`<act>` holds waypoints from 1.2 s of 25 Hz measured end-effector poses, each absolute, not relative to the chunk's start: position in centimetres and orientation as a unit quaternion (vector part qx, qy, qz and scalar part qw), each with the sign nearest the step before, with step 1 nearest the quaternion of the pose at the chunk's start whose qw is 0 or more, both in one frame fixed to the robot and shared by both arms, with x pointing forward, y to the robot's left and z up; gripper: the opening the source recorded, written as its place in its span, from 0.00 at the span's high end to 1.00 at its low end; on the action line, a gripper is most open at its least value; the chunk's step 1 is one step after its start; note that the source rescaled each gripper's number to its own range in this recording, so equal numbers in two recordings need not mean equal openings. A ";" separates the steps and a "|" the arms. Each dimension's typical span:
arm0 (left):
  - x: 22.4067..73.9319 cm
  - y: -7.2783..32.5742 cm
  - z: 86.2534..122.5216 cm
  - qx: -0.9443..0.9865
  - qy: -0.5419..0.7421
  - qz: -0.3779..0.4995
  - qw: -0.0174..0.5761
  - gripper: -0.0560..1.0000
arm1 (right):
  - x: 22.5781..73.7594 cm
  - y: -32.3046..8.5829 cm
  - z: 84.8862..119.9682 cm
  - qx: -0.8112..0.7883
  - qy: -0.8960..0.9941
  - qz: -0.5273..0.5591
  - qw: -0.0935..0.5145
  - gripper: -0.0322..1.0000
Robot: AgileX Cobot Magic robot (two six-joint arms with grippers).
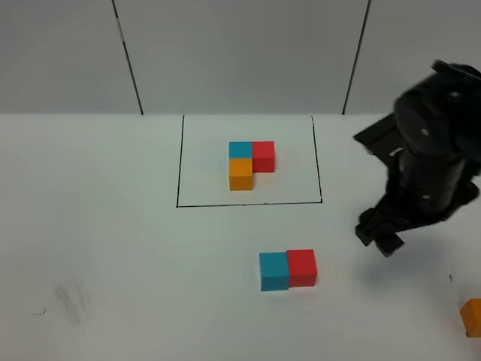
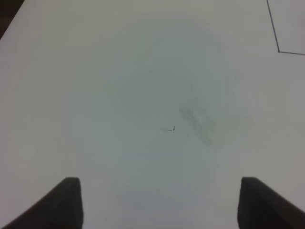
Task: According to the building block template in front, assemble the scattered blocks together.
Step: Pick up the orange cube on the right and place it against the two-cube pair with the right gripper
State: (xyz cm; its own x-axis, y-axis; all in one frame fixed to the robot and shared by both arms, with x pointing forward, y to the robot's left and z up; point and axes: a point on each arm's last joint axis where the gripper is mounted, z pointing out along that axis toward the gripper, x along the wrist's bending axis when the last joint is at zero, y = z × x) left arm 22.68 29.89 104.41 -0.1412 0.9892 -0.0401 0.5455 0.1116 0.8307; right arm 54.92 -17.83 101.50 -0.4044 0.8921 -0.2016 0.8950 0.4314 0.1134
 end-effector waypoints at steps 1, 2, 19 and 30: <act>22.7 29.9 104.4 0.571 0.672 0.344 0.322 0.47 | 54.1 -19.0 101.5 0.556 0.822 0.008 0.122 0.24; 22.7 29.9 104.4 0.571 0.672 0.344 0.322 0.47 | 53.2 -20.4 101.6 0.577 0.806 0.023 0.130 0.24; 22.7 29.9 104.4 0.571 0.672 0.344 0.322 0.47 | 48.2 -29.1 98.9 0.715 0.678 0.067 0.158 0.24; 22.7 29.9 104.4 0.571 0.672 0.345 0.322 0.47 | 48.3 -29.3 92.7 0.720 0.680 0.060 0.127 0.24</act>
State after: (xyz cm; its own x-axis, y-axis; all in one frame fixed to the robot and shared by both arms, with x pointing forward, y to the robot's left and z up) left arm 22.68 29.89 104.41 -0.1406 0.9893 -0.0392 0.5456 0.1105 0.8307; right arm 48.32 -29.25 92.73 0.0682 0.9940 -0.0860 0.9634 -0.0432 0.2647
